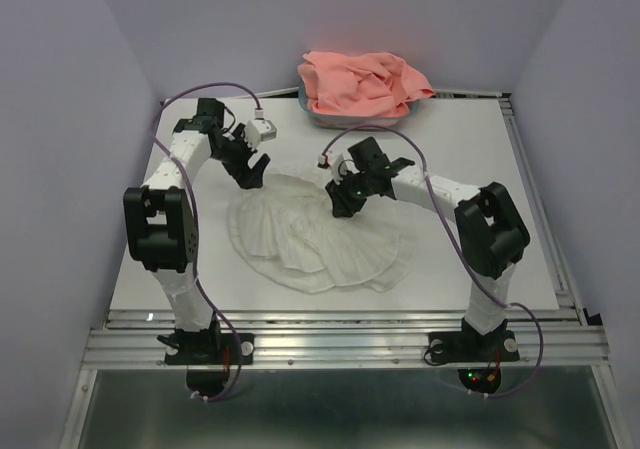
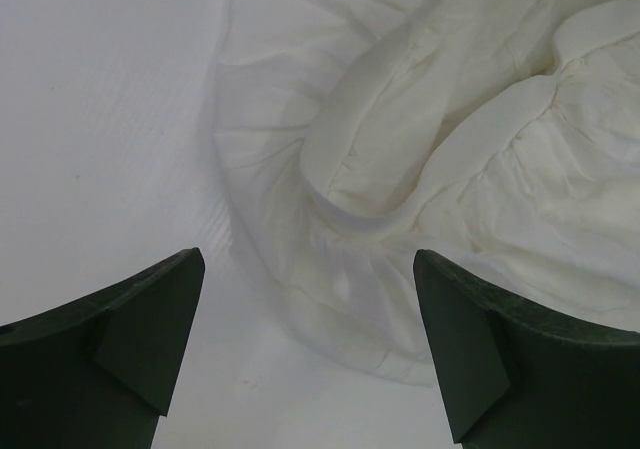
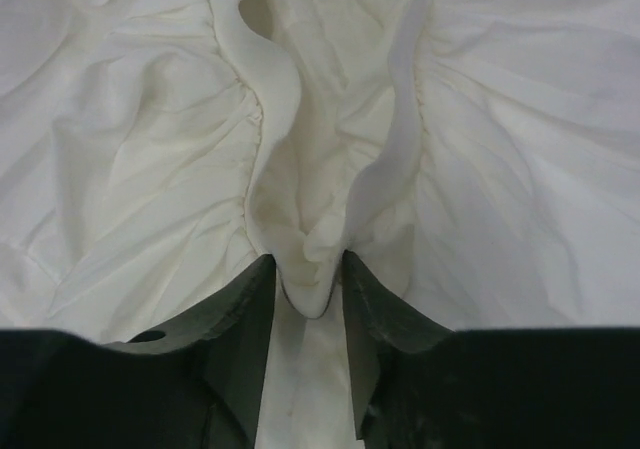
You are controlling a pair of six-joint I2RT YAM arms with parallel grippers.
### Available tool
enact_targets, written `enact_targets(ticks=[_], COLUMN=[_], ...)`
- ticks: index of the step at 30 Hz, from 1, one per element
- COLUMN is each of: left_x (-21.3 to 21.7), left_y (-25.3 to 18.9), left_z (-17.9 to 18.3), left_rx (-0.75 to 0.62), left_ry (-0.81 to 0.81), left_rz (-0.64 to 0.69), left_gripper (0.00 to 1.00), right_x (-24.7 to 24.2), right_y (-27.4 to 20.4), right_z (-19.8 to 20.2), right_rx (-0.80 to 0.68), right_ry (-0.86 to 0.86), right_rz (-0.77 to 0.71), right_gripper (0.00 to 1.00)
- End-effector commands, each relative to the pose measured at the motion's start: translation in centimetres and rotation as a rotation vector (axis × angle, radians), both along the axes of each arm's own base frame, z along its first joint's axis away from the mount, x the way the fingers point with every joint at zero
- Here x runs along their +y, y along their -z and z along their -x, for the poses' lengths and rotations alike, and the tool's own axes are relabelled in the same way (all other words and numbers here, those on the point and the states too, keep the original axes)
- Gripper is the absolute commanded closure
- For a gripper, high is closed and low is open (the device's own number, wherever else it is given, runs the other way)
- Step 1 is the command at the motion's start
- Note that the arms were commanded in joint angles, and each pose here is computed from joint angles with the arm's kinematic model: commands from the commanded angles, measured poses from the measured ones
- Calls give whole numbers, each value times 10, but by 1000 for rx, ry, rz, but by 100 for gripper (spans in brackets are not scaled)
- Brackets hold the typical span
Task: Fold and stack the skirts
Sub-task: Move the skirt to the center of the board, then flatten the skirt out
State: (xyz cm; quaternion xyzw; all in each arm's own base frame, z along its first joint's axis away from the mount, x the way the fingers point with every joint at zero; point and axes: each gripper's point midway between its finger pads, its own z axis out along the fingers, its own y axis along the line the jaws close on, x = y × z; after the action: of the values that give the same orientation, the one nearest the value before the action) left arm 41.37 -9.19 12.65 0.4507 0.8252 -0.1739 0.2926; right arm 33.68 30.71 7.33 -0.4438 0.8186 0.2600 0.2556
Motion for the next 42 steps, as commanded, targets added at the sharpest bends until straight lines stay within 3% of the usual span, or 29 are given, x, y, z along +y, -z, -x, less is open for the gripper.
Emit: enact_targets(ticks=[1,5,10,16,20,21,25,31,37,42], left_x=[-5,-8,-16,-31,-37,-39,-40,-35,-16,-2], left_y=[-9,-2,4,16,21,23,30,28,3,-13], left_z=[-7,-12,-16,-4,3,6,17,20,4,-1], left_rx=[-57,-77,-81,-82,-63,-50,-10,-23,-110,-121], left_ry=[84,134,175,261,285,293,301,223,68,-25], left_rz=[7,8,37,55,79,83,86,65,56,86], left_gripper=[2,7,9,12,20,26,27,22,2,1], right_x=[11,11,10,9,8,8,8,9,7,7], right_y=[-19,-23,-32,-46,-52,-54,-55,-55,-54,-52], right_z=[-6,-9,-14,-22,-28,-29,-33,-33,-32,-32], right_rx=[-83,-98,-127,-163,-181,-183,-186,-180,-179,-174], right_ry=[-38,-32,-18,17,48,53,77,78,81,83], right_rz=[-15,-13,-15,-15,-11,-13,-9,-13,-8,-7], right_gripper=[65,84,99,99,99,99,99,99,99,99])
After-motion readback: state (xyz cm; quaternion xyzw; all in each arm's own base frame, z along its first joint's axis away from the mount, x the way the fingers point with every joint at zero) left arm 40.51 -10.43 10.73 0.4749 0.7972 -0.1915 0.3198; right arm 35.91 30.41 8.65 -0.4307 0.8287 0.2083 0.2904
